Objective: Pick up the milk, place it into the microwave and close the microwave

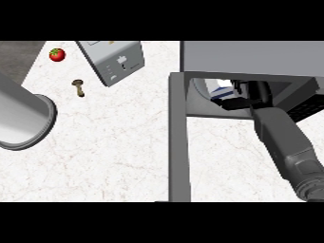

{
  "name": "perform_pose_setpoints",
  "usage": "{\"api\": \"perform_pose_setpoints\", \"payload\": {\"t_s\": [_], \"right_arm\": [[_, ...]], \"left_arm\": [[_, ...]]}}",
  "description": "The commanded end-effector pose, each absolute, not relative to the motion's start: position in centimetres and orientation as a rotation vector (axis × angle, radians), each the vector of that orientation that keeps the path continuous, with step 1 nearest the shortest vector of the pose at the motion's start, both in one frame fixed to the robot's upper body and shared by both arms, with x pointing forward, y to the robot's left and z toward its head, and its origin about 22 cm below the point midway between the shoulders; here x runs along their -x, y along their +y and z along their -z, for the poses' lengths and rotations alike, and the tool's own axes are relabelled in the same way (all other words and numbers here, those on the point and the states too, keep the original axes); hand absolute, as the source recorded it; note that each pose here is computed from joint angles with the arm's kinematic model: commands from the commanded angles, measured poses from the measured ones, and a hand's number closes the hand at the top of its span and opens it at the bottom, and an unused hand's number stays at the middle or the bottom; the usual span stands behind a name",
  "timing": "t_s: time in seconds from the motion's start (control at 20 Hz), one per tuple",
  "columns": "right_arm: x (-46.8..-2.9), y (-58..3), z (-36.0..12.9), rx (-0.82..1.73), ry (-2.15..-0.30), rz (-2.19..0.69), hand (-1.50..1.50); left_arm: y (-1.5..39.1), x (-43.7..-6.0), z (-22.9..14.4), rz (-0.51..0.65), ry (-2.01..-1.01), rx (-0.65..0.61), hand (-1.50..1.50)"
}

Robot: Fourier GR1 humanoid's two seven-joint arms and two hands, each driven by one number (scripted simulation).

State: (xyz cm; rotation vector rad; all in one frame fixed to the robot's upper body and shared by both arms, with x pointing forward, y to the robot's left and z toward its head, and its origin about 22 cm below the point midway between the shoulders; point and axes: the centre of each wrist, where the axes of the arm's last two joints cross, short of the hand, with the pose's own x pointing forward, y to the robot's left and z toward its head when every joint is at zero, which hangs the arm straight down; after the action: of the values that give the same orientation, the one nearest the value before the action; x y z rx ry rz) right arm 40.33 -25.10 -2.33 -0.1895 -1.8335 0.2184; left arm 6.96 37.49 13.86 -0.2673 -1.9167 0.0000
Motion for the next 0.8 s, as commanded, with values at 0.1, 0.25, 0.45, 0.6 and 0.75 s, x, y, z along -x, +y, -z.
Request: {"api": "perform_pose_setpoints", "payload": {"t_s": [0.1,0.25,0.45,0.6,0.75], "right_arm": [[-42.2,-26.3,-1.0,0.333,-1.837,-0.272,1.50],[-42.5,-25.9,-1.5,0.478,-1.837,-0.308,1.50],[-42.8,-26.9,-2.3,0.552,-1.817,-0.269,1.50],[-43.2,-28.0,-3.4,0.591,-1.802,-0.268,1.50],[-43.4,-28.7,-4.3,0.625,-1.812,-0.256,1.50]], "left_arm": [[37.5,-7.4,-14.1,0.021,-1.933,0.281,-1.50],[38.2,-8.9,-14.4,0.040,-1.957,0.305,-1.50],[38.4,-9.2,-13.7,0.042,-1.938,0.323,-1.50],[38.2,-9.3,-14.4,0.055,-1.946,0.314,-1.50],[38.4,-10.0,-14.5,0.074,-1.955,0.315,-1.50]]}}
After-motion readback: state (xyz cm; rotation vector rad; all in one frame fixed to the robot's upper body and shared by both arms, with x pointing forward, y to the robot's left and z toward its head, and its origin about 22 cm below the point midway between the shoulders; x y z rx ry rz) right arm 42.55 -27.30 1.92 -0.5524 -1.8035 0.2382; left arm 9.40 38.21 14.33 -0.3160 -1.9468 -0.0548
